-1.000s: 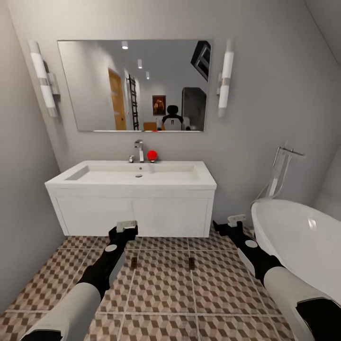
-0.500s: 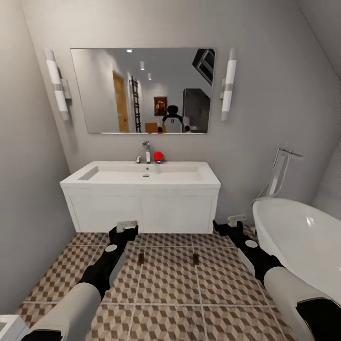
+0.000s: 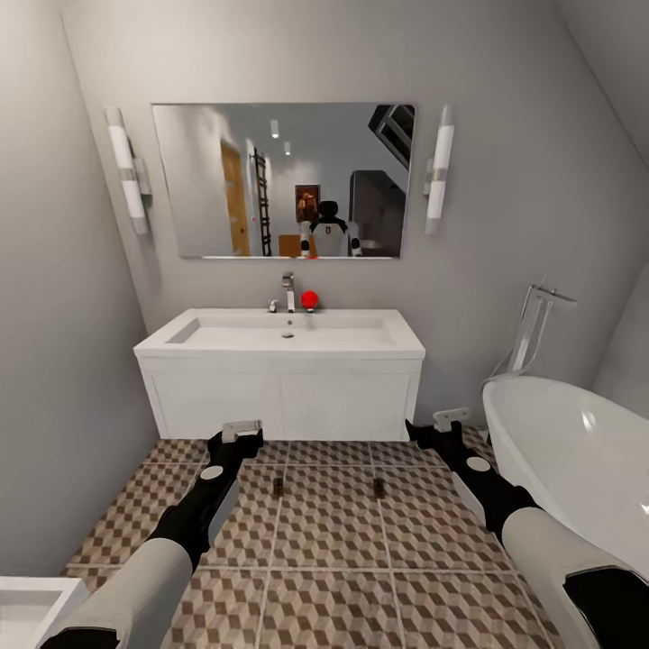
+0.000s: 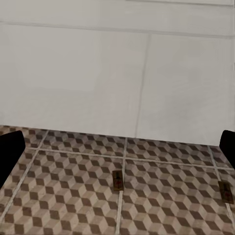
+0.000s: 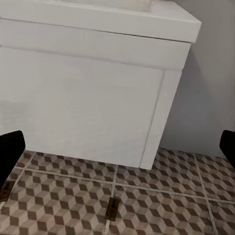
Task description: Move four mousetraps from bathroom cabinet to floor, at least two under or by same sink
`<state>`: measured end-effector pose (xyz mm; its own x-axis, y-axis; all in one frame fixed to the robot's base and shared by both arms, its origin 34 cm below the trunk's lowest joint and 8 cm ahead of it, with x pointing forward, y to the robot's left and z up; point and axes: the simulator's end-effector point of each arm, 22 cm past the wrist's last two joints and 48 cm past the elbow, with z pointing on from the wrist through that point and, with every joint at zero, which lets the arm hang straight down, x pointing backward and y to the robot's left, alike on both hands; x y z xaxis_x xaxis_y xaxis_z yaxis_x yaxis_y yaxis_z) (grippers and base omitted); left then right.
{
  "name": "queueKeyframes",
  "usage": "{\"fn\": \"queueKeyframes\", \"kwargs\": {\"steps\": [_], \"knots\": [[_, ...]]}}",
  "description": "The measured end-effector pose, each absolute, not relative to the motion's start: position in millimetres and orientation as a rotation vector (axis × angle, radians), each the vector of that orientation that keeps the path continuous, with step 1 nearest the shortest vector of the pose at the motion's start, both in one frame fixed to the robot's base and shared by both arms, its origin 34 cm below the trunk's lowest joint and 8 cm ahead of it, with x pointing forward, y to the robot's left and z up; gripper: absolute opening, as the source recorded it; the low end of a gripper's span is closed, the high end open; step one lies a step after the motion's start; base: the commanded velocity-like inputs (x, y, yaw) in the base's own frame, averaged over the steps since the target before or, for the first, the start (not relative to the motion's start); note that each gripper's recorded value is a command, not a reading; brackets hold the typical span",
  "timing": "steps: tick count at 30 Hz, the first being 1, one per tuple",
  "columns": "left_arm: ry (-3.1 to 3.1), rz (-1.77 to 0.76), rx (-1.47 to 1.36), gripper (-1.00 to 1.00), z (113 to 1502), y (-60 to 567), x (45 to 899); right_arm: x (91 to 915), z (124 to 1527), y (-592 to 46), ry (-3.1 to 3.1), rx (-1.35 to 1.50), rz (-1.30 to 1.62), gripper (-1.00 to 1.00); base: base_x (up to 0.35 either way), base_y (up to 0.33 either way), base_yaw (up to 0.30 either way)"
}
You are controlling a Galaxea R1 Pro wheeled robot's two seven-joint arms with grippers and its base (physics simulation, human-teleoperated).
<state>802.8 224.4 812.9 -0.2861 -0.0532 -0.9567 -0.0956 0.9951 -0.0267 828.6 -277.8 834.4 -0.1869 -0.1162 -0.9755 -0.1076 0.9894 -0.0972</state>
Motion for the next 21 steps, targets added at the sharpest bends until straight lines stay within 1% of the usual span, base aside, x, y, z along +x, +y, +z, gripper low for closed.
{"fn": "queueKeyframes", "kwargs": {"steps": [5, 8, 21], "knots": [[1.862, 0.041, -0.108, 1.0, 821.7, 224.4, 803.4, 829.2, 843.1, -277.8, 1.762, -0.166, -0.008, 1.0, -0.024, 0.014, 0.0], [1.862, 0.042, -0.108, 1.0, 826.7, 224.8, 803.9, 829.7, 848.1, -277.8, 1.762, -0.166, -0.008, 1.0, -0.121, 0.082, 0.0], [1.863, 0.043, -0.108, 1.0, 848.6, 225.2, 805.0, 830.8, 869.8, -277.8, 1.763, -0.166, -0.008, 1.0, -0.231, 0.175, 0.0]]}}
